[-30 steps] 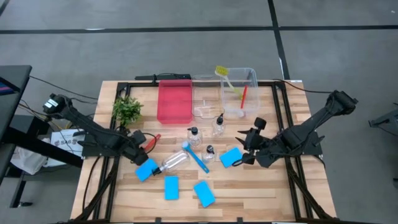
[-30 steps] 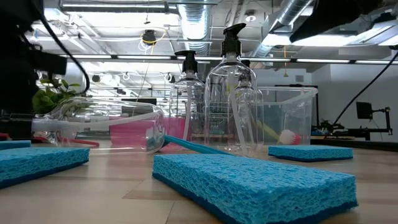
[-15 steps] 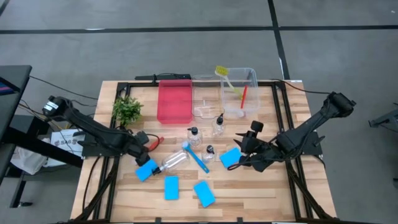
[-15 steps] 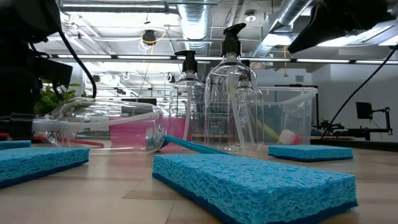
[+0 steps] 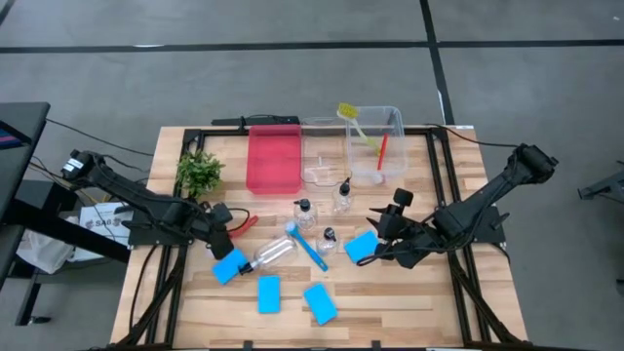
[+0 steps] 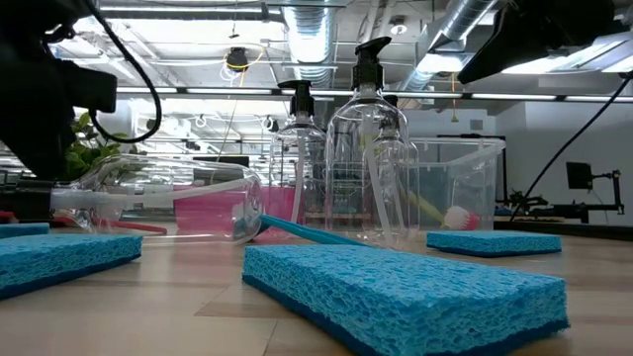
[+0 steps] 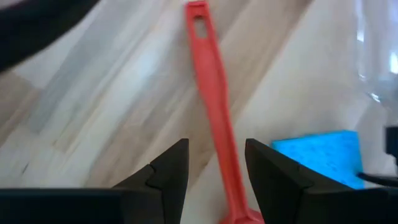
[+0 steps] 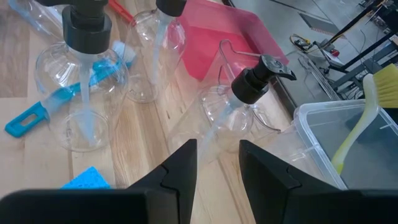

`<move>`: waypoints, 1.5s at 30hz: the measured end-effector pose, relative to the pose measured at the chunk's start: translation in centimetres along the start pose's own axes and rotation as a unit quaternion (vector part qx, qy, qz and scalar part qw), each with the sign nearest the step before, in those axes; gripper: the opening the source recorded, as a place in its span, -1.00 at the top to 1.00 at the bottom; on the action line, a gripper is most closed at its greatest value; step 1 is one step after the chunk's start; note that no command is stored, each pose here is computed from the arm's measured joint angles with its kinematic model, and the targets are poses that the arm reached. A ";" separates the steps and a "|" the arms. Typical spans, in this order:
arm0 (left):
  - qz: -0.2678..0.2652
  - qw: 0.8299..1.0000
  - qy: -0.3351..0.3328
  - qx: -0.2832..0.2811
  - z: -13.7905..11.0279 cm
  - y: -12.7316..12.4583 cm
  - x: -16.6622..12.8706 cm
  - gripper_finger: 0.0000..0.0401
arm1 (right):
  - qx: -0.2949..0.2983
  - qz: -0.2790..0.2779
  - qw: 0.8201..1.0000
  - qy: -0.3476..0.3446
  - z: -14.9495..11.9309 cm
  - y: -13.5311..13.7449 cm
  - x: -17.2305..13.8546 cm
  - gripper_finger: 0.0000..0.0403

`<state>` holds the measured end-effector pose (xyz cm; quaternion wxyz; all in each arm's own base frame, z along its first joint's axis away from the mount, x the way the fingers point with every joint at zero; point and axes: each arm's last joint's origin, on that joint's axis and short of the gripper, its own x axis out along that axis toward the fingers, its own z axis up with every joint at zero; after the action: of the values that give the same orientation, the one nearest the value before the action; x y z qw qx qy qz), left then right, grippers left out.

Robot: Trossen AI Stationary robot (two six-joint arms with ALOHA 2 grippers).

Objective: Pick & Place Kitchen Sink Supplies
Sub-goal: Put the orange kitchen brush into the white bin

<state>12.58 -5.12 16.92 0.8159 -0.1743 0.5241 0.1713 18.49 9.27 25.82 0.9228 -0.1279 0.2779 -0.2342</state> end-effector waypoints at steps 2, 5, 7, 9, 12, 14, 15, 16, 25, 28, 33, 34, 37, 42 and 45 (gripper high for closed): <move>-0.011 1.000 0.009 0.017 0.0 -0.2 0.1 0.21 | 0.000 0.000 1.000 0.000 0.0 0.0 0.0 0.44; -0.010 0.999 0.009 0.029 0.2 -0.6 0.6 0.21 | 0.000 0.000 1.000 0.000 0.0 0.0 0.0 0.44; -0.005 0.999 0.014 0.032 0.2 -0.8 1.0 0.21 | 0.000 0.000 1.000 0.000 0.0 0.0 0.0 0.44; 0.008 0.999 0.025 0.035 0.1 -1.0 1.5 0.21 | 0.000 0.000 1.000 0.000 0.0 0.0 0.0 0.44; 0.035 0.997 0.046 0.041 0.0 -1.2 2.5 0.21 | 0.001 0.000 1.000 0.000 0.0 0.0 0.0 0.44; 0.056 0.995 0.061 0.047 -0.2 -1.3 3.2 0.21 | 0.001 0.000 1.000 0.000 0.0 0.0 0.0 0.44; 0.065 0.994 0.068 0.050 -0.3 -1.3 3.6 0.21 | 0.001 0.000 1.000 0.000 0.0 0.0 0.0 0.44; 0.074 0.993 0.076 0.052 -0.3 -1.4 3.9 0.21 | 0.001 0.000 1.000 0.000 0.0 0.0 0.0 0.44; 0.074 0.993 0.079 0.053 -0.3 -1.6 4.3 0.36 | 0.001 0.000 1.000 0.000 0.0 0.0 0.0 0.44; 0.060 0.995 0.068 0.049 -0.2 -1.5 3.8 0.58 | 0.001 0.001 1.000 0.000 0.0 0.0 0.0 0.44; 0.054 0.997 0.044 0.045 0.0 -1.4 3.2 0.75 | 0.001 0.001 1.000 0.000 0.0 0.0 0.0 0.44; 0.054 0.997 0.042 0.045 0.0 -1.4 3.2 0.75 | 0.001 0.001 1.000 0.000 0.0 0.0 0.0 0.44; 0.053 0.997 0.039 0.045 0.0 -1.4 3.1 0.75 | 0.001 0.001 1.000 0.000 0.0 0.0 0.0 0.44; 0.043 0.997 0.052 0.046 0.0 -1.4 3.1 0.71 | 0.001 0.002 1.000 0.001 0.0 0.0 0.0 0.44; 0.034 0.996 0.063 0.047 -0.1 -1.5 3.1 0.73 | 0.001 0.001 1.000 0.001 0.0 0.0 0.0 0.44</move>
<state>14.38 -6.16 14.22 0.7821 -0.1281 0.5875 0.1633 18.49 9.28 25.81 0.9231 -0.1265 0.2784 -0.2331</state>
